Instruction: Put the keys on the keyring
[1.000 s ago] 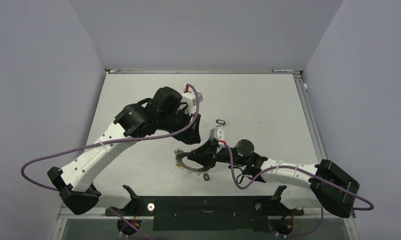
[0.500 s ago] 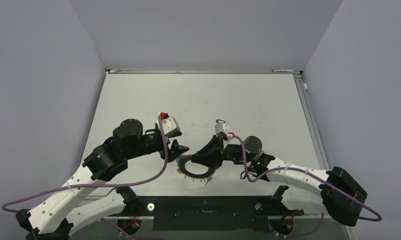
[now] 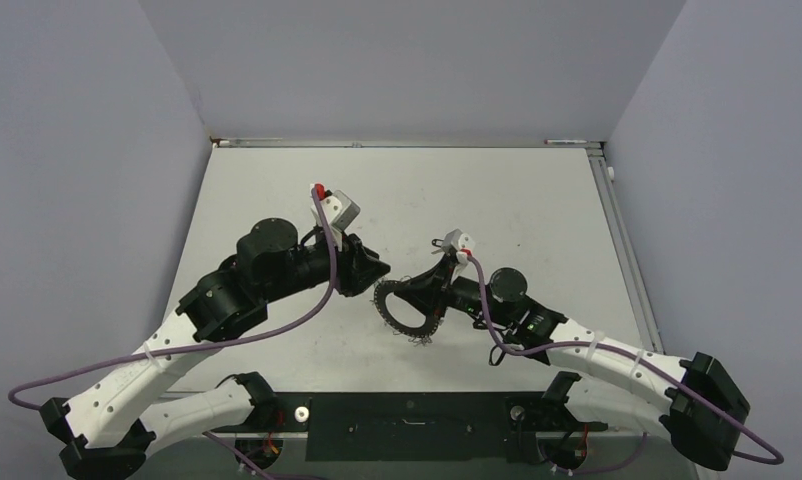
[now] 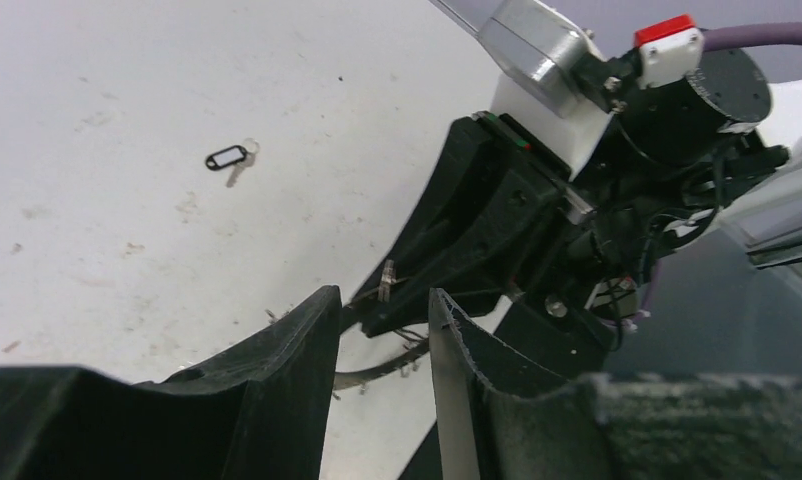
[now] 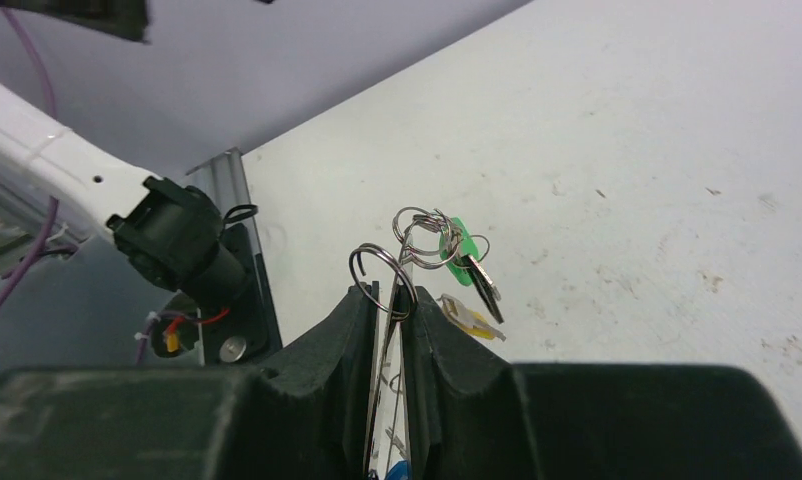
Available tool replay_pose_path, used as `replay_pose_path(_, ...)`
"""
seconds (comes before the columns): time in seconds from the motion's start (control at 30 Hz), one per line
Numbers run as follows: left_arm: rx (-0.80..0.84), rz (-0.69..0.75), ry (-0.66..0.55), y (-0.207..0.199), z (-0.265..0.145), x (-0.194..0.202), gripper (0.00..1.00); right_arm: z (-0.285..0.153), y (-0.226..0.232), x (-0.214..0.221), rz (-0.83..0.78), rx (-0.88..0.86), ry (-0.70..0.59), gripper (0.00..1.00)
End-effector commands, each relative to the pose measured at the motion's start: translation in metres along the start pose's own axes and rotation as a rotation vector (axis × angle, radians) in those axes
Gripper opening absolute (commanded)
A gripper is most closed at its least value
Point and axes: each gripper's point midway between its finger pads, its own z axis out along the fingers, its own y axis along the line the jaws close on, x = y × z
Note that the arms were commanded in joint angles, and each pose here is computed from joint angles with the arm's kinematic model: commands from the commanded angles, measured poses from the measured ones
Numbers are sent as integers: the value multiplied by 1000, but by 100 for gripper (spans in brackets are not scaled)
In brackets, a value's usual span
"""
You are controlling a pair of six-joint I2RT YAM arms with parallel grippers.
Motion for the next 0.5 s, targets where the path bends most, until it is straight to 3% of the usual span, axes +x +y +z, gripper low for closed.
replay_pose_path(0.0,77,-157,-58,-22,-3,-8,34,8,-9,-40,-43,65,-112,5)
replay_pose_path(0.2,175,-103,-61,-33,5,12,33,9,-6,-46,-45,51,-121,5)
replay_pose_path(0.47,150,-112,-50,-25,26,24,28,5,1,-53,-36,33,-139,5)
